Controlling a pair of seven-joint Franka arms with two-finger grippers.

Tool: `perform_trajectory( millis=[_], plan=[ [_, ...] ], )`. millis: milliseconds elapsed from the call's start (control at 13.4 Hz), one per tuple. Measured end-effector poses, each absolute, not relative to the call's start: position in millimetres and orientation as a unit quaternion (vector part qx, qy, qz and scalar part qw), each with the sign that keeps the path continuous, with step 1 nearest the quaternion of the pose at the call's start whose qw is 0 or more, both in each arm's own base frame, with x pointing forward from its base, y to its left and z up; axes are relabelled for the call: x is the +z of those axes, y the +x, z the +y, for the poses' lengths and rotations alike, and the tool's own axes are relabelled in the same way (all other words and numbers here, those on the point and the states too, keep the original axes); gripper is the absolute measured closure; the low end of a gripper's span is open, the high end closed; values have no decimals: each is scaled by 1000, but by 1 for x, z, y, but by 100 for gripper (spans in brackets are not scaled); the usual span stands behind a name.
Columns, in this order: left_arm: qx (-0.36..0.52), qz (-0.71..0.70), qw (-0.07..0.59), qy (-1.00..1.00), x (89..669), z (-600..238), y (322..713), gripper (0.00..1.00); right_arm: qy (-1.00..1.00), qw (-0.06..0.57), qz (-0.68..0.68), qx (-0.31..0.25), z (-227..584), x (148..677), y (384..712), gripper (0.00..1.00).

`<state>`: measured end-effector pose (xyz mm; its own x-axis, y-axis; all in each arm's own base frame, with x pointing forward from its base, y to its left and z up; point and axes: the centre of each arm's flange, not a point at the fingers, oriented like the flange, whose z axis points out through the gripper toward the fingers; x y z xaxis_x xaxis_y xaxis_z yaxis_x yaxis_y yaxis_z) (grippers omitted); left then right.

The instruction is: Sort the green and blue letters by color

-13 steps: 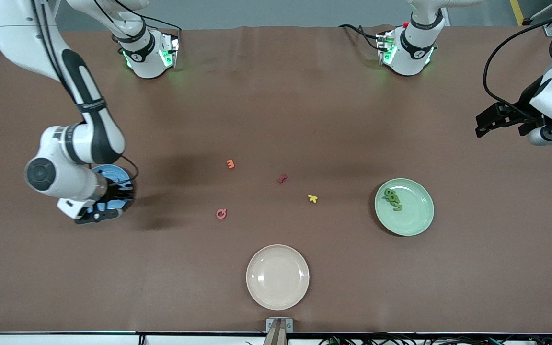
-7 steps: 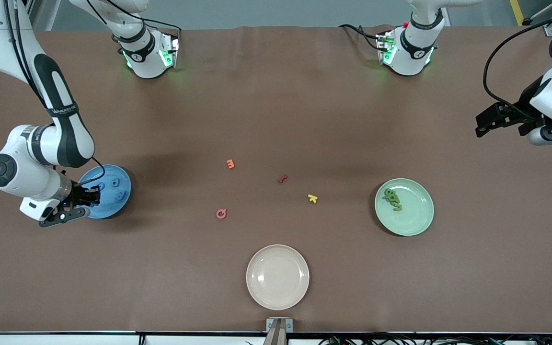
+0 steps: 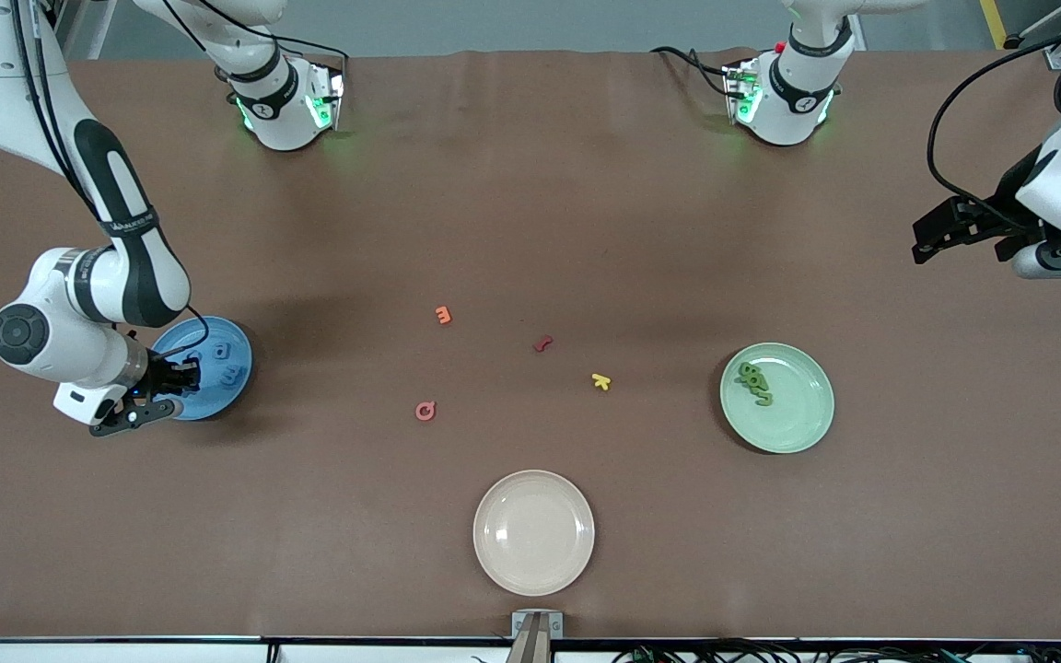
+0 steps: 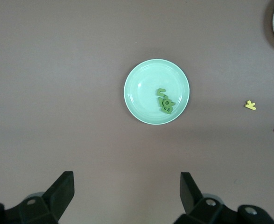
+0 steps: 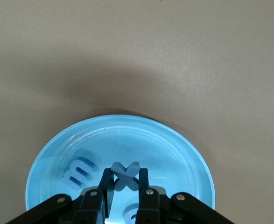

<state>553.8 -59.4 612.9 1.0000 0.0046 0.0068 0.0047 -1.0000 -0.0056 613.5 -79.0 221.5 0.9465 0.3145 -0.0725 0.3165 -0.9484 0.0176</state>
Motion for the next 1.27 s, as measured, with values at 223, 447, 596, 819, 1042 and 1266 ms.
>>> perform_trajectory(
  millis=[223,447,596,819,1042,1266],
  plan=[
    [-3,-1,3,-1000,613,-61,554,0,986,14,161,-33,-79,214,614,75],
    [-10,-2,4,-1000,618,-60,555,0,986,14,161,-33,-78,214,614,74],
    [-16,-2,4,-1000,624,-60,555,0,986,14,162,-33,-78,214,614,70],
    [-17,-2,4,-1000,625,-60,555,0,986,14,163,-33,-77,214,614,62],
    [-17,-2,4,-1000,625,-60,555,0,986,14,163,-33,-77,214,614,49],
    [-18,-2,4,-1000,625,-60,555,0,986,15,164,-26,-76,221,617,19]
  ],
)
